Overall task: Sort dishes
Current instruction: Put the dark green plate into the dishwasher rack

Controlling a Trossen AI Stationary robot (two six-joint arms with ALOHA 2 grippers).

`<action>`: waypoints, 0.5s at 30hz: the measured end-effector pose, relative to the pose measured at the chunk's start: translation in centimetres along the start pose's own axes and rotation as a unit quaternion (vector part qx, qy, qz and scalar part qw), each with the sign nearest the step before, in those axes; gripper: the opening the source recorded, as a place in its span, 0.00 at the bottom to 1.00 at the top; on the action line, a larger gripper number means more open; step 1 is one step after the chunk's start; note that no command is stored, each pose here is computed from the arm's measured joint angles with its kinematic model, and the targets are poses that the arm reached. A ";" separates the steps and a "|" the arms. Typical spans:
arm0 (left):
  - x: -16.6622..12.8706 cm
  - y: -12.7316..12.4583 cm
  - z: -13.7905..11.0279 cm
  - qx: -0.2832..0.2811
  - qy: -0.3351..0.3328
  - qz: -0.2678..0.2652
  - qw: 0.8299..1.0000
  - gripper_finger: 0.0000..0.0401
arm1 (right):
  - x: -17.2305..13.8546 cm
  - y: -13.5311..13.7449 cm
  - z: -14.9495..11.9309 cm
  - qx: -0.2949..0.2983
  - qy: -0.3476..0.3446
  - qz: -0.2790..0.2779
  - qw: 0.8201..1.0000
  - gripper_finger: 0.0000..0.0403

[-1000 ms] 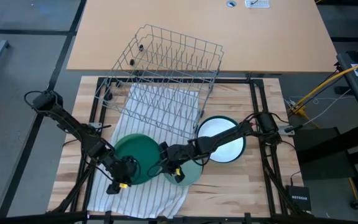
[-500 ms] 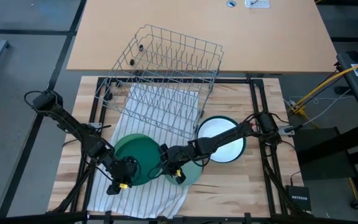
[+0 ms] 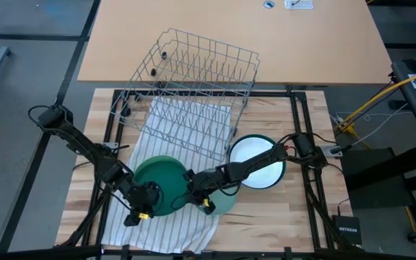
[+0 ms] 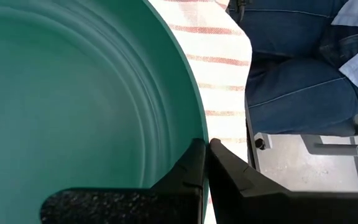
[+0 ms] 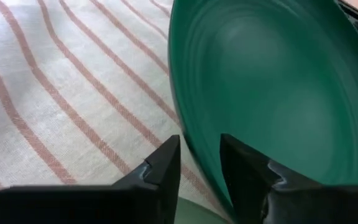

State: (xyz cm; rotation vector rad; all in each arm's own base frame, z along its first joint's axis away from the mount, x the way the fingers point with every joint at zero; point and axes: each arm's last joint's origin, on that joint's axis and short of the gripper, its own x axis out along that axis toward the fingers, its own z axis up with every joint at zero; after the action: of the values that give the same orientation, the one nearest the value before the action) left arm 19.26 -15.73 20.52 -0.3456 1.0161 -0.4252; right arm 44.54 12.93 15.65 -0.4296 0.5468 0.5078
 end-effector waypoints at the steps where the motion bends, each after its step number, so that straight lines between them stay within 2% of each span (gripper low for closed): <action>1: 0.0 0.0 0.0 0.000 0.000 0.000 1.000 0.00 | 0.0 0.0 0.0 0.000 -0.002 0.000 1.000 0.25; 8: 0.0 0.0 0.0 0.001 0.002 0.002 1.000 0.00 | 0.0 0.3 0.1 -0.010 -0.008 0.023 1.000 0.05; 15: 0.0 0.0 0.0 0.000 0.001 0.000 1.000 0.04 | 0.0 0.4 0.1 -0.003 -0.018 0.040 0.999 0.05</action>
State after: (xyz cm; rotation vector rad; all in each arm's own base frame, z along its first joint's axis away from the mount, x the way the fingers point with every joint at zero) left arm 19.25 -15.72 20.51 -0.3447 1.0172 -0.4249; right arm 44.40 13.32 15.64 -0.4053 0.5293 0.5931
